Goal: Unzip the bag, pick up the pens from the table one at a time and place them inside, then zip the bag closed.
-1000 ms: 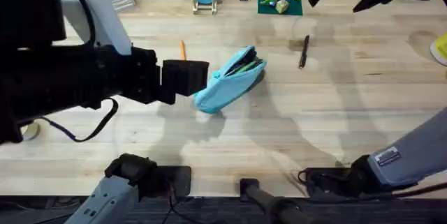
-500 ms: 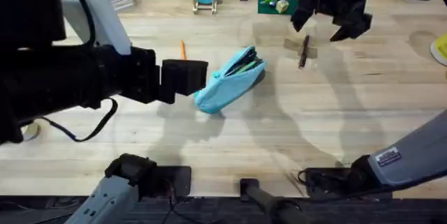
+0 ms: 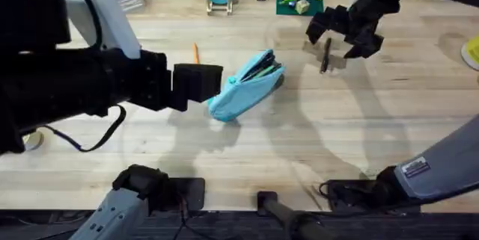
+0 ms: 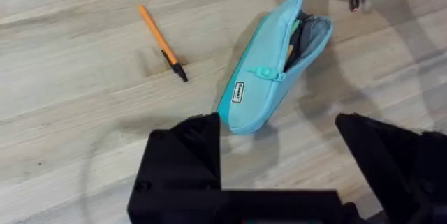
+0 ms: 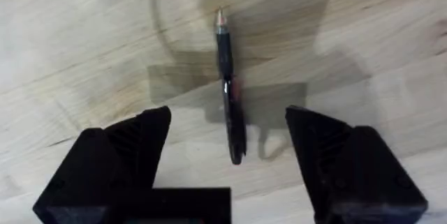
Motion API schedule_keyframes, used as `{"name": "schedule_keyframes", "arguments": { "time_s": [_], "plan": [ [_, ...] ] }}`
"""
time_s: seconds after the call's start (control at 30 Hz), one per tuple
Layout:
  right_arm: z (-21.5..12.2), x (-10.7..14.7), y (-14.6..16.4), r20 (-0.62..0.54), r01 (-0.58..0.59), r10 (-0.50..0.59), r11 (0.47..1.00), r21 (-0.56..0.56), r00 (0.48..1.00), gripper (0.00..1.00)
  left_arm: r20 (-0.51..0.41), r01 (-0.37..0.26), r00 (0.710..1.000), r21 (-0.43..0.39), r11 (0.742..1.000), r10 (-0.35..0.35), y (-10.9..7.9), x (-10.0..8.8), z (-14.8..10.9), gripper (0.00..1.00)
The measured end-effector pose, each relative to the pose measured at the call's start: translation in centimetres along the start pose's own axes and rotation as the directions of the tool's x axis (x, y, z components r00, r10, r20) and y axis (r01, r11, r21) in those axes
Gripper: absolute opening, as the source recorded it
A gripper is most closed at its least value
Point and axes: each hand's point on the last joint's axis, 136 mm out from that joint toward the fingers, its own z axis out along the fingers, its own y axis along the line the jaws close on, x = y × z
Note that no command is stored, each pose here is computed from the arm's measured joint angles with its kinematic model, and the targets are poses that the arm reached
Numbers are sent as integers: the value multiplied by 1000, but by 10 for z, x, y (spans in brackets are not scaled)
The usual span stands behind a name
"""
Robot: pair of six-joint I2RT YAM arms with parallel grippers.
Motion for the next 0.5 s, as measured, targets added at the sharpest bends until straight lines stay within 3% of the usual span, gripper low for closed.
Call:
{"name": "schedule_keyframes", "arguments": {
  "time_s": [0.23, 0.5],
  "plan": [
    [25, 12, -1, -57, 10, -8, 999, 44, 998, 996, 0, 0, 1000, 0, 1000, 0, 0, 0, 0, 995],
    [26, 15, 4, -39, 46, -43, 996, 76, 998, 967, 0, 0, 1000, 0, 1000, 0, 0, 0, 0, 995]
  ]
}}
